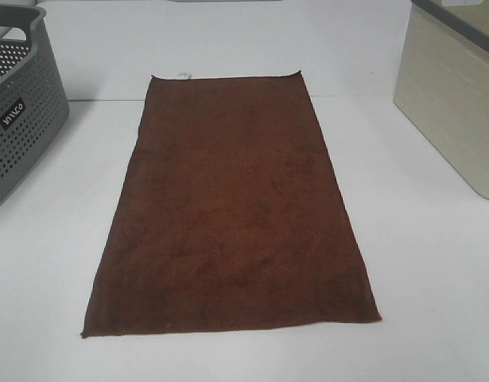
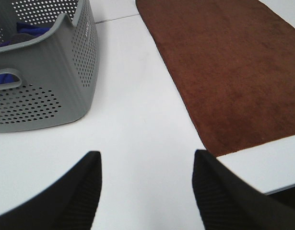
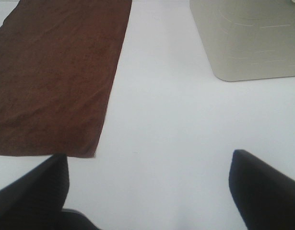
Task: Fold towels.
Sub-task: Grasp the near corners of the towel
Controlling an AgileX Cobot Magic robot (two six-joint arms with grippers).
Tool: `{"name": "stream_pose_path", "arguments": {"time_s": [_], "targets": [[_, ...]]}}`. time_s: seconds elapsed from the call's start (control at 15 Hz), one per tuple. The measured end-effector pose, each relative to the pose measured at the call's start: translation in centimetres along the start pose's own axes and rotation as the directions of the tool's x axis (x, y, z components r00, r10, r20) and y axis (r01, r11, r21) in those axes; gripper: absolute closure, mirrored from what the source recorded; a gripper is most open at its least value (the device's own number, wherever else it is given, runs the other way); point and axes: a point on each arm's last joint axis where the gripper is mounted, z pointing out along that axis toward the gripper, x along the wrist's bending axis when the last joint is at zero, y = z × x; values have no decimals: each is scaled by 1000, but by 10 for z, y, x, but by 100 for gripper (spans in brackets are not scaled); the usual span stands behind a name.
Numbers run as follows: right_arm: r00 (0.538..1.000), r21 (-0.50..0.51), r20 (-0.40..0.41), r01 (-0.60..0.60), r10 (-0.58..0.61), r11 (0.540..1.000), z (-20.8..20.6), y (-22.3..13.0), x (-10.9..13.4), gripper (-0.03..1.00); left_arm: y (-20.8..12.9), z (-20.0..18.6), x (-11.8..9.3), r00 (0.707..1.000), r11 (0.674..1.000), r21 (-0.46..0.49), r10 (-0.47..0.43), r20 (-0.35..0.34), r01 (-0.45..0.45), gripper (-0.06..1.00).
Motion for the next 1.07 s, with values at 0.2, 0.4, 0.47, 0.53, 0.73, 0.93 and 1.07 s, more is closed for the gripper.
{"name": "stream_pose_path", "arguments": {"time_s": [0.2,0.4,0.47,0.53,0.73,0.93,1.07], "targets": [[1000,0,0,0,0,1000,0,0,0,12,0,0,0,1000,1000,0,0,0,0,40],[1000,0,0,0,0,1000,0,0,0,12,0,0,0,1000,1000,0,0,0,0,40],[1000,0,0,0,0,1000,0,0,0,12,0,0,0,1000,1000,0,0,0,0,40],[1000,0,0,0,0,1000,0,0,0,12,0,0,0,1000,1000,0,0,0,0,40],[1000,0,0,0,0,1000,0,0,0,12,0,0,0,1000,1000,0,0,0,0,40],[1000,0,0,0,0,1000,0,0,0,12,0,0,0,1000,1000,0,0,0,0,40],[1000,0,0,0,0,1000,0,0,0,12,0,0,0,1000,1000,0,0,0,0,40]]}}
